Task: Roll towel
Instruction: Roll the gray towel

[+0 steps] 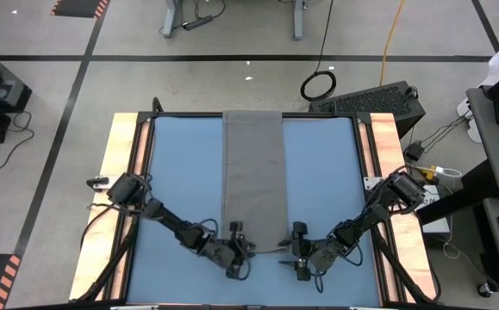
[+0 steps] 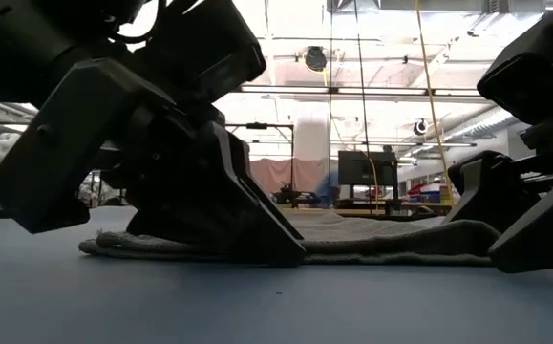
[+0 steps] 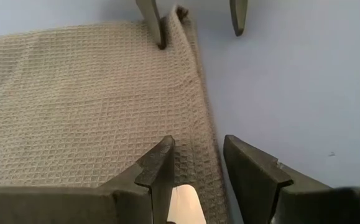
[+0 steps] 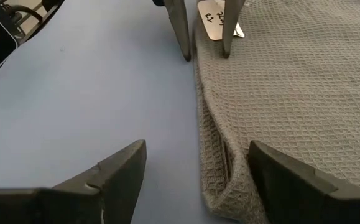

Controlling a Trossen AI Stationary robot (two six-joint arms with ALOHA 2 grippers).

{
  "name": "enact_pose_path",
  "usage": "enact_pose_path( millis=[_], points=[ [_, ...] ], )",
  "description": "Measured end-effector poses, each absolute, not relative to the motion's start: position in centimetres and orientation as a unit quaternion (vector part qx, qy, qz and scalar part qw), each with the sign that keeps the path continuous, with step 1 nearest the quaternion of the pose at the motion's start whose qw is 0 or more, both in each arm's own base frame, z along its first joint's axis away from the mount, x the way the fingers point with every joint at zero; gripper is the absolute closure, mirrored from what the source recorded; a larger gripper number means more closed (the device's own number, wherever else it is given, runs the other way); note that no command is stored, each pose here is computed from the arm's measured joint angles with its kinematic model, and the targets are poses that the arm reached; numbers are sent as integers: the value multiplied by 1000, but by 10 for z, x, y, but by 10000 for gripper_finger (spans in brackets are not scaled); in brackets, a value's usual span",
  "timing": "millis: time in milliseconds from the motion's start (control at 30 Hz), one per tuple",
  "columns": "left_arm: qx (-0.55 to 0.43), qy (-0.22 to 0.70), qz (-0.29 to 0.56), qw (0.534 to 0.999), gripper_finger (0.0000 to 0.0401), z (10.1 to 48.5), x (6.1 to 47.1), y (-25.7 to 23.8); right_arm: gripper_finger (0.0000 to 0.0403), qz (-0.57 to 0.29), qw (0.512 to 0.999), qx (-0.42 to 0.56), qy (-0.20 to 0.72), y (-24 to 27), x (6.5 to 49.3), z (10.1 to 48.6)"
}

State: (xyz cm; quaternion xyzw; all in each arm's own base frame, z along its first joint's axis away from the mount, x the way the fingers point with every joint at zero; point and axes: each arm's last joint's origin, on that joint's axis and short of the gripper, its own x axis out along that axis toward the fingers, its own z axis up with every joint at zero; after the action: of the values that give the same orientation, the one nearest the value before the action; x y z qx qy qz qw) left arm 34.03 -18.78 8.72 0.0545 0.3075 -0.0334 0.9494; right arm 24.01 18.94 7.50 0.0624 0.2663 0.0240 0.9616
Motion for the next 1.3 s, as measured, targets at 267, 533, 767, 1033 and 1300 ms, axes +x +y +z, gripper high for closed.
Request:
enact_pose_path(
  millis=[267,533,767,1033,1300],
  points=[
    [30,337,-54,940,277,85,343,-179,126,40,966,57,250,191,242,78],
    [16,351,-55,935,387,83,345,-173,126,43,970,27,237,195,246,82],
    [-33,339,-66,938,386,87,349,-170,126,48,970,-36,237,199,235,103],
    [-69,329,-60,940,386,101,349,-168,126,60,962,-100,245,216,211,103],
    [-115,318,-55,940,386,110,353,-162,138,8,965,-120,234,213,217,84]
  ],
)
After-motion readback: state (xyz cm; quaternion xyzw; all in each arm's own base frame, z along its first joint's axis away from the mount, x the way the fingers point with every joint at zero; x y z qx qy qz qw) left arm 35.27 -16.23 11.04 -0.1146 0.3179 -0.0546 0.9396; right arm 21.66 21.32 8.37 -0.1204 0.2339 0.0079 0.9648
